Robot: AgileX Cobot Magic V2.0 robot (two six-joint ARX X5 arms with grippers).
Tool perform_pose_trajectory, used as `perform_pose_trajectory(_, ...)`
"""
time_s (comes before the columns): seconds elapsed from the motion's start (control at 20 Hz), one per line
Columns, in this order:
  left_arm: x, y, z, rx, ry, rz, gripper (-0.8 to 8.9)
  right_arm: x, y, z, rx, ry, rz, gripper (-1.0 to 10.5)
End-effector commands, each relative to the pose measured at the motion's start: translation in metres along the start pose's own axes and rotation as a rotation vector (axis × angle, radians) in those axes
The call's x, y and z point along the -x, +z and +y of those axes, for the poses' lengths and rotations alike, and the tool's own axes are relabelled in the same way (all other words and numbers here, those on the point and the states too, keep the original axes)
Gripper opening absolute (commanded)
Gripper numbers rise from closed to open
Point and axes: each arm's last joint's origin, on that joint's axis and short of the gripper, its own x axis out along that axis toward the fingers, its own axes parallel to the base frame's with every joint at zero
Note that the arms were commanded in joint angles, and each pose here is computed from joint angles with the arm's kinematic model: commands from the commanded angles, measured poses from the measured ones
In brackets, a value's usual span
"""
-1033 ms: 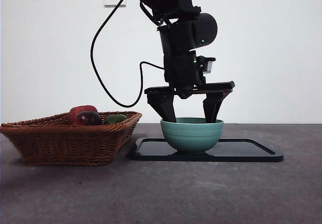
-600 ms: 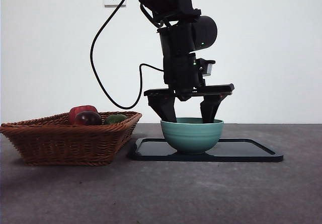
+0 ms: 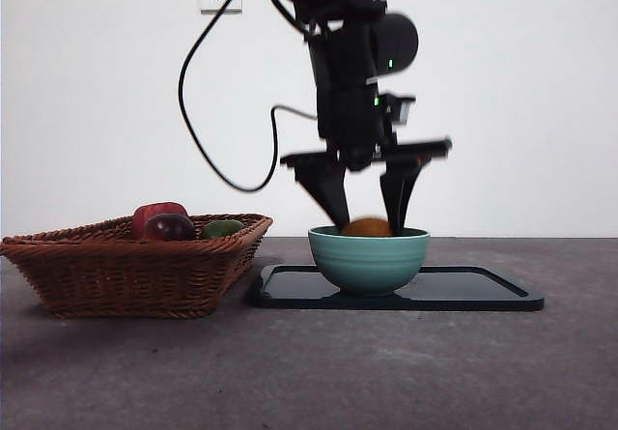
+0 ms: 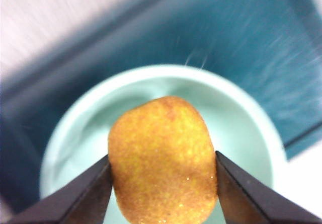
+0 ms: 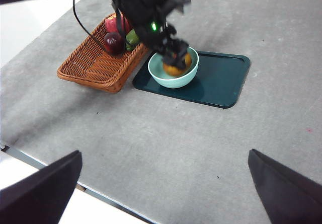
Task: Pick up the wifruite, put it on the bowl, pick up the plate, put it on desk
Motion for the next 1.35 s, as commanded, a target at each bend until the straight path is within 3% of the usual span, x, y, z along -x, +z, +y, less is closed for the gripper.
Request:
perform_pose_trajectory(0.05,0.018,0.008,-0.002,-0.007,-0.007,-0.007,2.38,0.003,-0.006,-0.001,-0.022,-0.006,0.065,5.6)
perform_pose_trajectory(0.3,0.07,0.004,-0.003,-0.017,-0.002,0.045,2.38,0.003,-0.006,-0.001,-0.022,-0.008,0.065,5.6)
perform_pose_trajectory(0.8,0.179,-0.009,0.006,0.003,-0.038,-0.158,2.38,0.003,-0.006,-0.001,-0.021,-0.009,0.065,5.6)
perform_pose_trajectory(1.1,0.259,-0.057,0.03,0.04,-0.052,-0.225,2.38,0.003,-0.006,-0.001,-0.021,-0.009,0.065,5.6)
perform_pose_trajectory(1.35,0.291,-0.108,0.044,0.107,-0.031,-0.216,2.38,0.003,-0.006,-0.001,-0.021,-0.009,0.065,5.6)
